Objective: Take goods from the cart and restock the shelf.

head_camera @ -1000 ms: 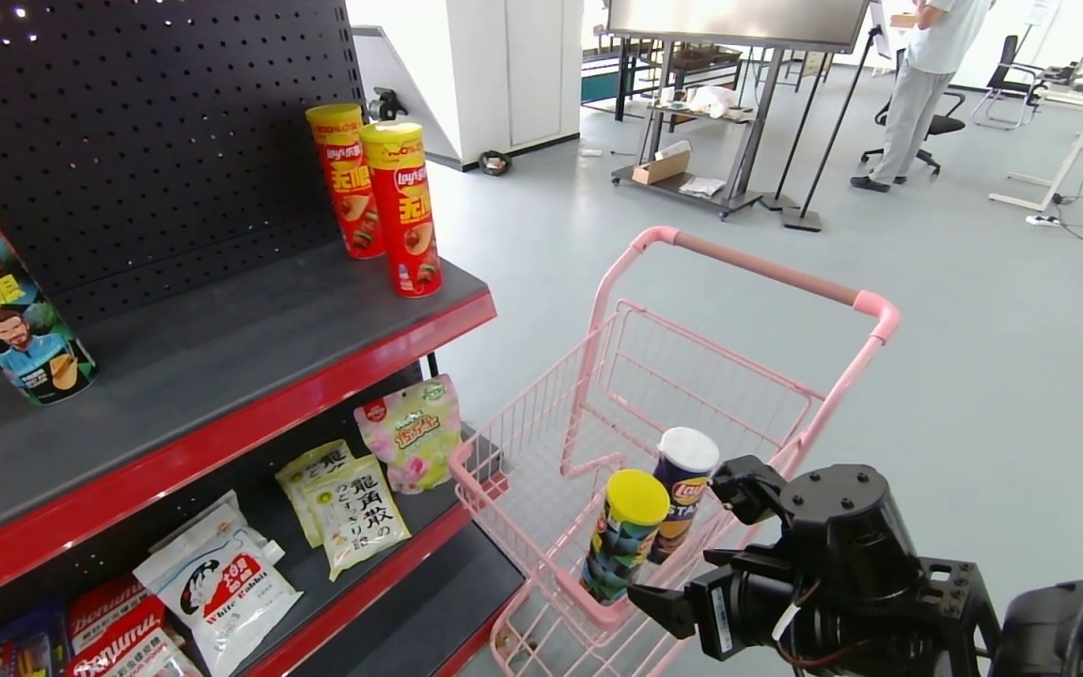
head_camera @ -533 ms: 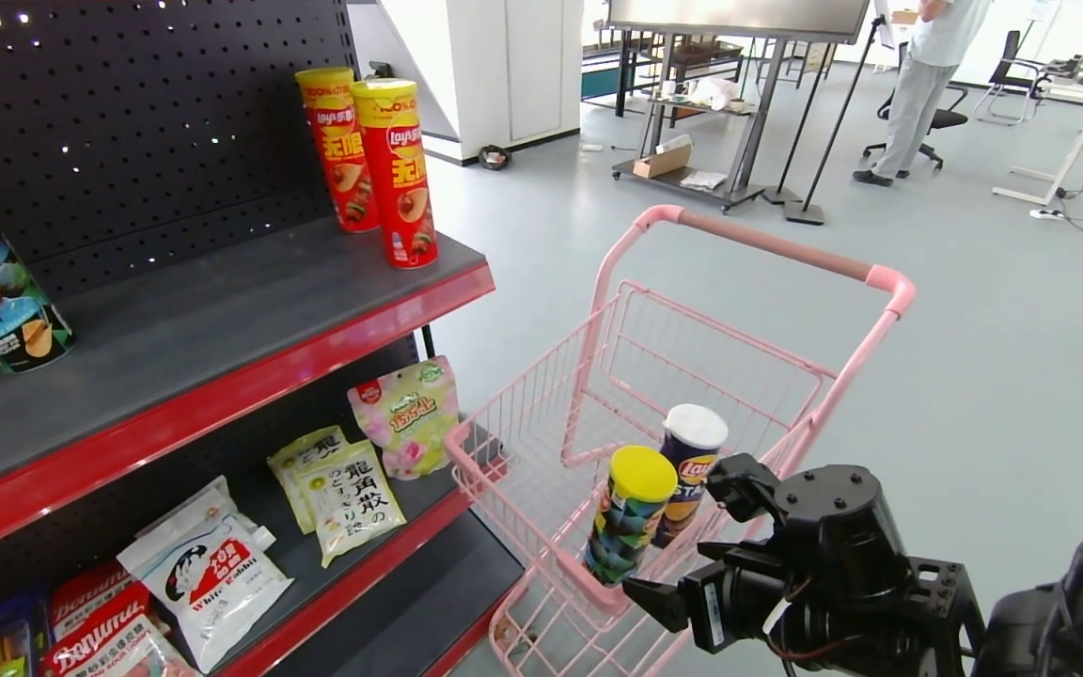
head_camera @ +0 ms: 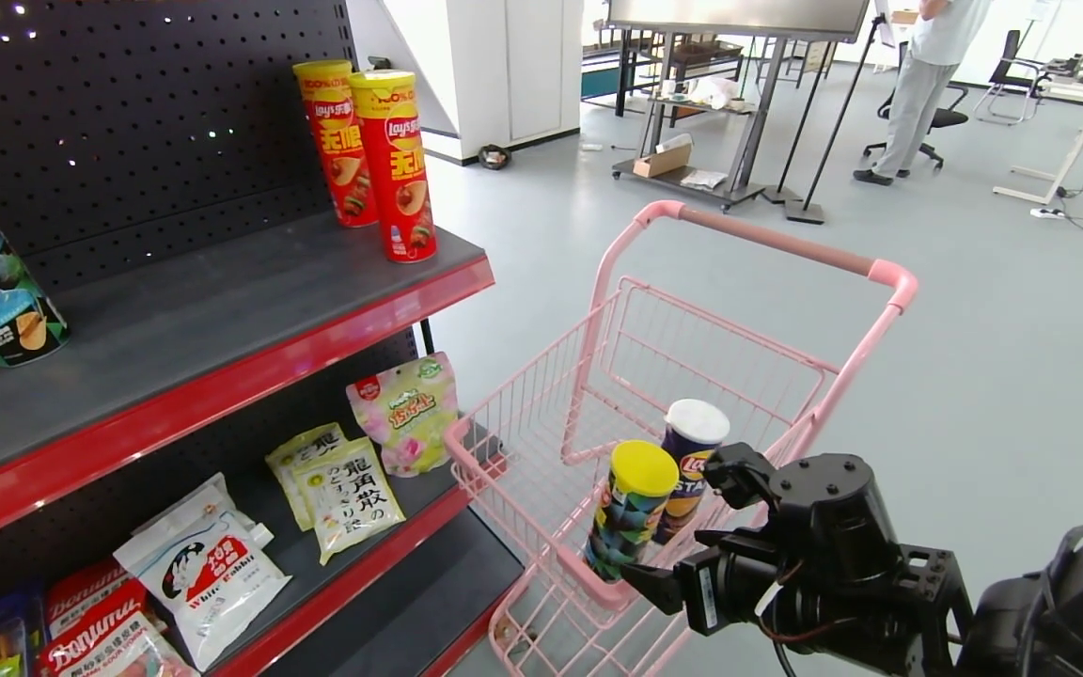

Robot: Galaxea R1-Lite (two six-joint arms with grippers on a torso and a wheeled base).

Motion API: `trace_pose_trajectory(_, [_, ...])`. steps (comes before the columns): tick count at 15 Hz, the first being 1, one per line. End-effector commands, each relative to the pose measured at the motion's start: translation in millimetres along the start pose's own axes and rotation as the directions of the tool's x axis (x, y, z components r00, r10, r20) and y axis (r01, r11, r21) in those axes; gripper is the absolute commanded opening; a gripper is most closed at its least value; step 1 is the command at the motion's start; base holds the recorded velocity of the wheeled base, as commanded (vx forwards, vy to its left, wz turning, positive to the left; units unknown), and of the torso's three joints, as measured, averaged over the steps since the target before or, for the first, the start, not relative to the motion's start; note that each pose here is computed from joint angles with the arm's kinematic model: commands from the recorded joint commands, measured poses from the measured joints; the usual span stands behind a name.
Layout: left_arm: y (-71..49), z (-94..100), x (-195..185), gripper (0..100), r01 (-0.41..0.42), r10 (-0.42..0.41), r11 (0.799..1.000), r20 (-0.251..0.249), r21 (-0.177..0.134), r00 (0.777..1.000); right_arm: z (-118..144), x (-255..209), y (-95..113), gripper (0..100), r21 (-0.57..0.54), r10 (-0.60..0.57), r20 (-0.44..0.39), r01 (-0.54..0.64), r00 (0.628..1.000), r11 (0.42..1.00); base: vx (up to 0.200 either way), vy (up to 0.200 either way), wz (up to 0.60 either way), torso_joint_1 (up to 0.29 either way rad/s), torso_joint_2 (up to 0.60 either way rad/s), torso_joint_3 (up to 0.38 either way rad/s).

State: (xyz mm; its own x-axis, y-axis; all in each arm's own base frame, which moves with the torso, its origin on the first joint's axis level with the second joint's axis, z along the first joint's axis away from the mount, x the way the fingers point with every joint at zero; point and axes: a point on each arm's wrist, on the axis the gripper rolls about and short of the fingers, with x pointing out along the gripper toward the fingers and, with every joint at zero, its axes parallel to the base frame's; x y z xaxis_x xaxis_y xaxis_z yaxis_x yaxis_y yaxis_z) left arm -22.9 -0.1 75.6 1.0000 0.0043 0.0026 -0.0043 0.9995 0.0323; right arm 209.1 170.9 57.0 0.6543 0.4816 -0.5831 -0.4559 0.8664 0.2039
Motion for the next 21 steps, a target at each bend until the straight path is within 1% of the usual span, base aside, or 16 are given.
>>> trace_pose_trajectory(1, [0.0,0.1,0,100,0.0,0.0,1.0,-0.001,0.0,1.0,1,6,-2,100,0.004,-0.007,0.001,0.007,1.0,1.0,0.0,0.0,0.0,0.0,0.0,0.0])
trace_pose_trajectory(5, [0.0,0.1,0,100,0.0,0.0,1.0,-0.001,0.0,1.0,-1,18,-10,100,-0.029,-0.025,0.035,0.026,0.999,0.999,0.0,0.0,0.0,0.0,0.0,0.0])
trace_pose_trajectory(6, [0.0,0.1,0,100,0.0,0.0,1.0,-0.001,0.0,1.0,0,20,-10,100,-0.026,-0.026,0.05,0.027,0.998,0.999,0.0,0.0,0.0,0.0,0.0,0.0])
trace_pose_trajectory(11, [0.0,0.1,0,100,0.0,0.0,1.0,-0.001,0.0,1.0,1,24,-9,100,-0.025,-0.034,0.057,0.036,0.998,0.999,0.0,0.0,0.0,0.0,0.0,0.0])
trace_pose_trajectory(14, [0.0,0.1,0,100,0.0,0.0,1.0,-0.001,0.0,1.0,7,28,-7,100,-0.021,-0.035,0.079,0.036,0.996,0.999,0.0,0.0,0.0,0.0,0.0,0.0])
trace_pose_trajectory(21, [0.0,0.1,0,100,0.0,0.0,1.0,-0.001,0.0,1.0,10,33,-6,100,-0.021,-0.025,0.087,0.026,0.996,0.999,0.0,0.0,0.0,0.0,0.0,0.0])
